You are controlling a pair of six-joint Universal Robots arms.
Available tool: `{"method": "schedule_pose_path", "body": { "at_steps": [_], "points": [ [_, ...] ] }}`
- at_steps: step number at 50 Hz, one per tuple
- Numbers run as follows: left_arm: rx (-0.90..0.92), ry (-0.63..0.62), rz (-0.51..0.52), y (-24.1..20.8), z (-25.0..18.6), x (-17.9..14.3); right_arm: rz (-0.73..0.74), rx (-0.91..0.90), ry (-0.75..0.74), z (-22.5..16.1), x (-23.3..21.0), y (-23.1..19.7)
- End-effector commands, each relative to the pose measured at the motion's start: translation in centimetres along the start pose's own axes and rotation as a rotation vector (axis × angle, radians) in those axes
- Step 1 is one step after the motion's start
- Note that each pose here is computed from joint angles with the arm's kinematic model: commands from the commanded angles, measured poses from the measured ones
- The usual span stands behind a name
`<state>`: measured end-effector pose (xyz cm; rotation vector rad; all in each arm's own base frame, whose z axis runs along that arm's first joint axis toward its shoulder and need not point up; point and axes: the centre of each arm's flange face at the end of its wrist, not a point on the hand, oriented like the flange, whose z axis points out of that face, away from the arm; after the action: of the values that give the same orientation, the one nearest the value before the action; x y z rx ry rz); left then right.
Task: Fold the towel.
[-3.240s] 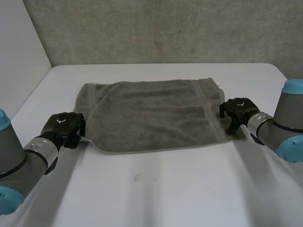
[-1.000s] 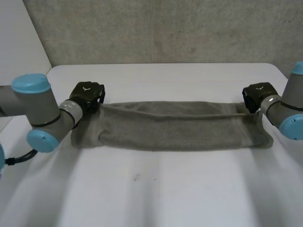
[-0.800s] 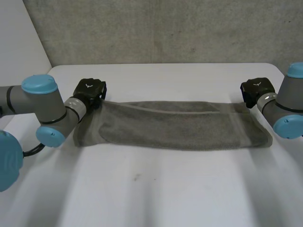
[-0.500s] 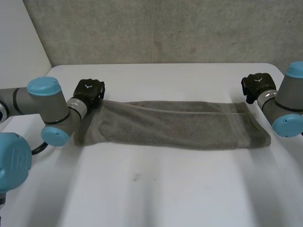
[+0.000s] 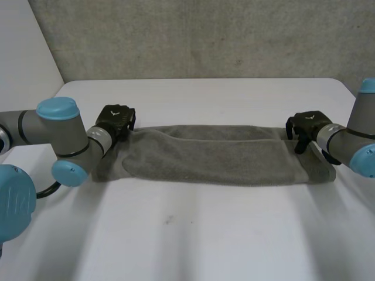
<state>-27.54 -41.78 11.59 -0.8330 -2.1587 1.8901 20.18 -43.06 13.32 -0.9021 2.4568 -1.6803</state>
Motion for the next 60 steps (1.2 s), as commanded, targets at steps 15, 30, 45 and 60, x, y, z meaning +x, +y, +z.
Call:
{"method": "schedule_pose_path", "body": {
  "at_steps": [15,30,45,60],
  "points": [
    [0.033,-0.009,0.005,-1.1,0.0,-0.2,0.094,0.214,0.100,2.3,2.0,-2.2],
    [0.062,-0.011,0.013,-0.5,1.4,-0.2,0.087,0.231,0.145,4.8,1.8,-0.3],
    [0.068,-0.064,0.016,0.5,2.7,-0.8,0.061,0.268,0.169,5.0,2.0,-0.8],
    [0.085,-0.059,0.004,-6.2,-3.9,-1.2,0.068,0.250,0.126,-4.6,2.6,-4.9]
  ]
}}
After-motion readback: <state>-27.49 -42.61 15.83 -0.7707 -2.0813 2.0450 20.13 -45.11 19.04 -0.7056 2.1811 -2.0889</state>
